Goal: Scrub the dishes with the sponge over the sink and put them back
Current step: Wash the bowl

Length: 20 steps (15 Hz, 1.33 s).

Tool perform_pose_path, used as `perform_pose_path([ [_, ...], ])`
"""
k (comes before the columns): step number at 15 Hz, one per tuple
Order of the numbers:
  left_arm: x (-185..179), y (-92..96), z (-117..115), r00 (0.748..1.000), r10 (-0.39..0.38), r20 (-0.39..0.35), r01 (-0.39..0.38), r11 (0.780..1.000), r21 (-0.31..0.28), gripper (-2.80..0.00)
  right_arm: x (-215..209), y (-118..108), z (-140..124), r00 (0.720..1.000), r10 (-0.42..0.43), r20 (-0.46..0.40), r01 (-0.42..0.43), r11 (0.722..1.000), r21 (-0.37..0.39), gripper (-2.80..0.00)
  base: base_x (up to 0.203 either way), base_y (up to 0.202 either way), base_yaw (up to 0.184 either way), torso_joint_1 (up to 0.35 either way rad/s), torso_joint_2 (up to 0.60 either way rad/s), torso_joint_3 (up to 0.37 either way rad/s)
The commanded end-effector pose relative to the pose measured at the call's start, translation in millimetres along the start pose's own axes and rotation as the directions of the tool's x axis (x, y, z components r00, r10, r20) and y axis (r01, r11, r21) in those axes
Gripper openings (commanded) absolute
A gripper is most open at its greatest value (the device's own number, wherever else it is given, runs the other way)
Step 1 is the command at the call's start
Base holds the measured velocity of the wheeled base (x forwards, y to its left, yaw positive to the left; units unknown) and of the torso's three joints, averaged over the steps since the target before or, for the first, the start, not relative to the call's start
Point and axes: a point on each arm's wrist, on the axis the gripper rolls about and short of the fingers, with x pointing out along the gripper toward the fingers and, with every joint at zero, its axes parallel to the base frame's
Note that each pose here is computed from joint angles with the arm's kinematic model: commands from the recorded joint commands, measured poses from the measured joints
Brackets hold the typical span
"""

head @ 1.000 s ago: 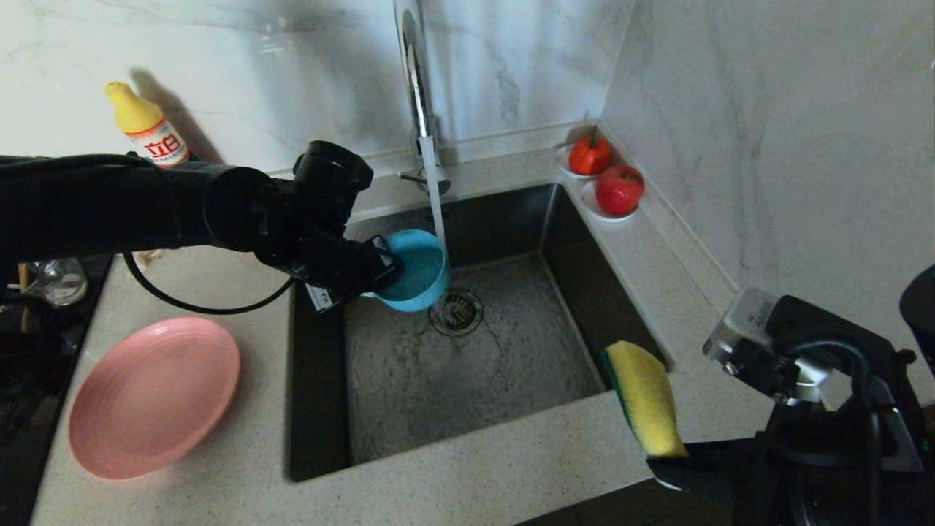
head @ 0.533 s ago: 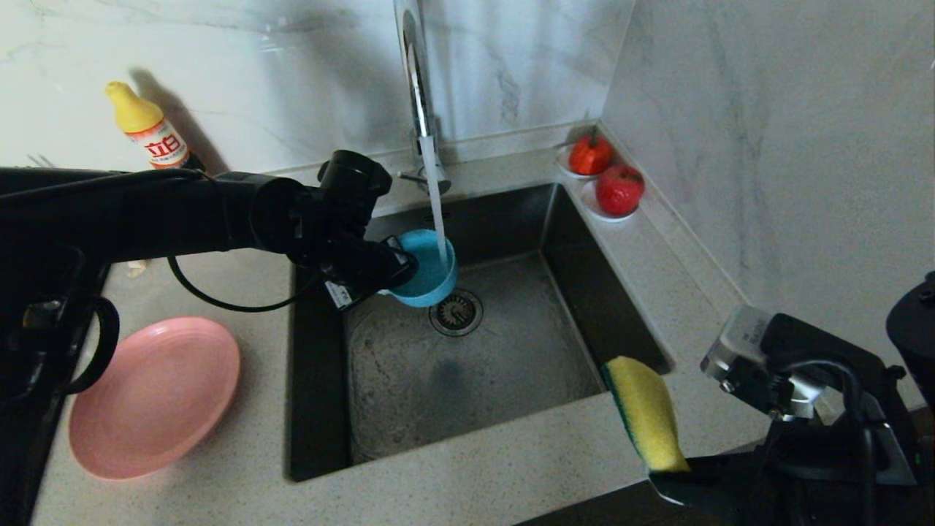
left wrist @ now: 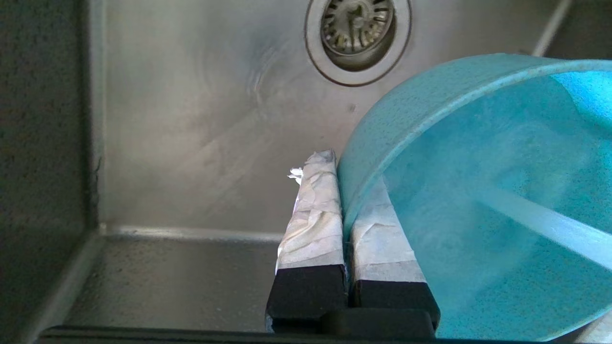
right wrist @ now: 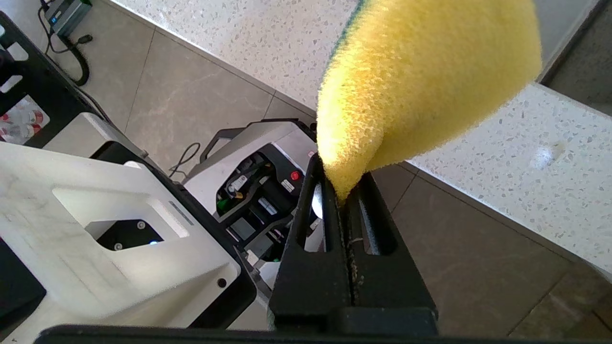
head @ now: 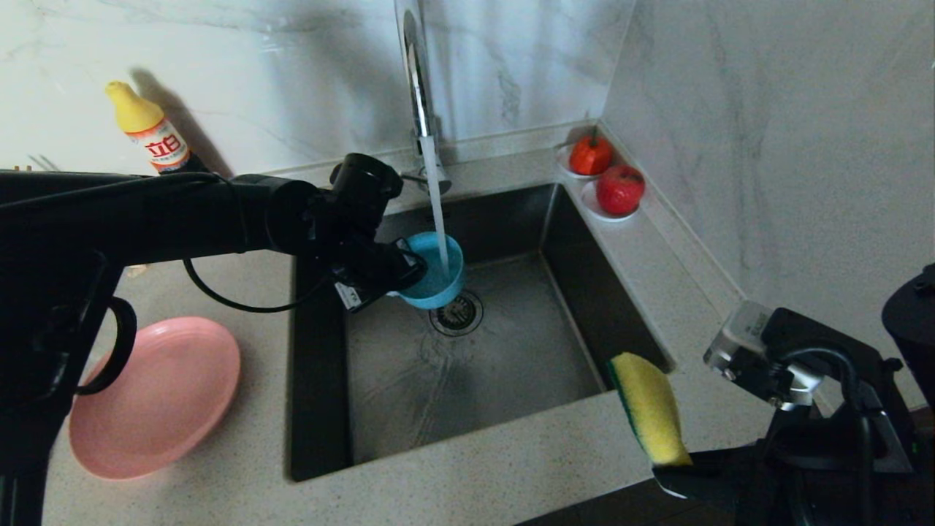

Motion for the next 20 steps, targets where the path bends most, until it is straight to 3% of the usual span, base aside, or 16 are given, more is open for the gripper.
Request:
perform_pose_path([
  [1, -1.2, 2.4, -2.0, 1.0, 0.026, -0.004, -0.026, 1.0, -0.001, -2.8, -0.3, -0.1, 0.4, 1.0, 0.0, 0.001, 0.0, 1.0, 0.002, -2.8, 0.0, 0.0, 0.0, 0.0, 0.0, 0.0],
  [6, -23.7, 9.1, -5.4, 0.997, 0.083, 0.005, -0.083, 0.996, 0.023, -2.8, -1.4, -0.2, -3.0, 1.0, 0.012, -0.009, -0.012, 1.0, 0.005, -2.8, 0.0, 0.0, 0.0, 0.0, 0.0, 0.0],
  [9, -59.7, 15.2, -4.5, 0.991, 0.107, 0.081, -0.113, 0.991, 0.07, -2.8, -4.4, -0.2, -5.0, 1.0, 0.018, -0.004, -0.018, 1.0, 0.01, -2.8, 0.0, 0.0, 0.0, 0.0, 0.0, 0.0],
  [12, -106.4, 20.9, -3.1, 0.986, 0.056, 0.155, -0.079, 0.986, 0.146, -2.8, -5.4, 2.5, -4.9, 0.999, 0.047, -0.003, -0.047, 0.998, 0.05, -2.8, 0.0, 0.0, 0.0, 0.0, 0.0, 0.0],
  [16, -149.2, 21.7, -12.2, 0.939, -0.004, 0.343, -0.114, 0.94, 0.322, -2.8, -7.6, 1.4, -15.0, 0.996, 0.081, -0.035, -0.078, 0.994, 0.081, -2.8, 0.0, 0.0, 0.0, 0.0, 0.0, 0.0],
  [18, -166.2, 16.8, -14.9, 0.905, -0.06, 0.421, -0.101, 0.931, 0.35, -2.8, -6.5, 1.2, -17.9, 0.994, 0.097, -0.048, -0.092, 0.991, 0.099, -2.8, 0.0, 0.0, 0.0, 0.0, 0.0, 0.0],
  [20, -183.0, 15.7, -20.7, 0.888, -0.121, 0.443, -0.08, 0.909, 0.409, -2.8, -4.8, 2.2, -16.1, 0.994, 0.1, -0.05, -0.093, 0.989, 0.115, -2.8, 0.0, 0.0, 0.0, 0.0, 0.0, 0.0],
])
